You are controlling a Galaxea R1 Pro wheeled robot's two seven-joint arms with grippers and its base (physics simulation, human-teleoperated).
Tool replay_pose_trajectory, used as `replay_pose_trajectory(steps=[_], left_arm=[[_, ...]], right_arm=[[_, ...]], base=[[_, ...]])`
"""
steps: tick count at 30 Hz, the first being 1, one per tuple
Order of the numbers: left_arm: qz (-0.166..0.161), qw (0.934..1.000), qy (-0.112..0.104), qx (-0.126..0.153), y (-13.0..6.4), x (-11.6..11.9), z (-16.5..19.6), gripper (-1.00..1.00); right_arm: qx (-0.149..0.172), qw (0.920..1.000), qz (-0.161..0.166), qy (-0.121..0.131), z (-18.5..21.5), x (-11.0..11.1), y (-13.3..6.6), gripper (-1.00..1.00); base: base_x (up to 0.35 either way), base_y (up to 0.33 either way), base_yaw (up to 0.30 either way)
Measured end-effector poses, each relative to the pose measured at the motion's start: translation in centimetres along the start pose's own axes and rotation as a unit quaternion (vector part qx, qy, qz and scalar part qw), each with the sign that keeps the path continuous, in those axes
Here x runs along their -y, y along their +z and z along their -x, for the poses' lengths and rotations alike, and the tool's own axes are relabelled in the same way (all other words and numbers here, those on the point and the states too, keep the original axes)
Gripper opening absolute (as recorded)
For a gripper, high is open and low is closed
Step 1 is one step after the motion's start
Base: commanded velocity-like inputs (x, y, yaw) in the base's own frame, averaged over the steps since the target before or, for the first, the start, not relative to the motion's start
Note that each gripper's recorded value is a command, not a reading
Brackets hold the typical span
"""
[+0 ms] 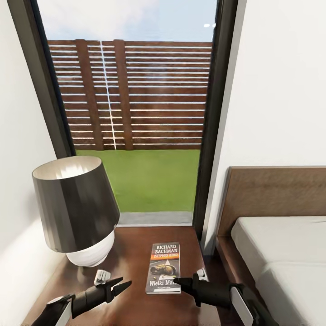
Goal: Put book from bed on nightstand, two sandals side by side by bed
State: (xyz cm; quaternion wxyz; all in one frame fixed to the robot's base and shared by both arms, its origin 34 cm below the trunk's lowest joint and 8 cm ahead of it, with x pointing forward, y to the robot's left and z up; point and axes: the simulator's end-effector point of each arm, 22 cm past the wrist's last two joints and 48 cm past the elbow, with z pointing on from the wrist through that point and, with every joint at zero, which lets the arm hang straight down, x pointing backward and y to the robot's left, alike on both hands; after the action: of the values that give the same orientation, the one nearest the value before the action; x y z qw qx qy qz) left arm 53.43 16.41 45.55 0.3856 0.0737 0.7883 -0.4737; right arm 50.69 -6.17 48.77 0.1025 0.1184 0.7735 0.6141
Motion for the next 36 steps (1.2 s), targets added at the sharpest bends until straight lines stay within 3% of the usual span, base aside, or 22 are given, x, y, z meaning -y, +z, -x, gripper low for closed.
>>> replay_pose_trajectory(steps=[18,23,31,34,36], left_arm=[[-0.001,1.0,0.0,0.0,0.4,-2.2,-3.5,1.0],[0.002,1.0,-0.008,-0.006,0.6,-2.8,-4.3,1.0],[0.0,1.0,-0.008,-0.005,0.6,-2.7,-4.3,1.0],[-0.008,0.9999,-0.009,-0.004,0.5,-2.4,-4.2,1.0],[-0.032,0.9994,-0.01,-0.004,0.5,-1.4,-4.1,1.0]], right_arm=[[0.0,1.0,0.0,0.0,-1.1,4.0,0.6,-1.0],[-0.002,0.9999,-0.003,0.009,-1.2,4.9,0.7,-1.0],[-0.002,0.9999,-0.002,0.01,-1.2,4.8,0.7,-1.0],[-0.002,0.9999,-0.002,0.01,-1.2,4.9,0.7,-1.0],[-0.002,0.9999,-0.002,0.01,-1.2,4.8,0.7,-1.0]], base=[[0.0,0.0,0.0],[0.0,0.0,0.0],[0.0,0.0,0.0],[0.0,0.0,0.0],[0.0,0.0,0.0]])
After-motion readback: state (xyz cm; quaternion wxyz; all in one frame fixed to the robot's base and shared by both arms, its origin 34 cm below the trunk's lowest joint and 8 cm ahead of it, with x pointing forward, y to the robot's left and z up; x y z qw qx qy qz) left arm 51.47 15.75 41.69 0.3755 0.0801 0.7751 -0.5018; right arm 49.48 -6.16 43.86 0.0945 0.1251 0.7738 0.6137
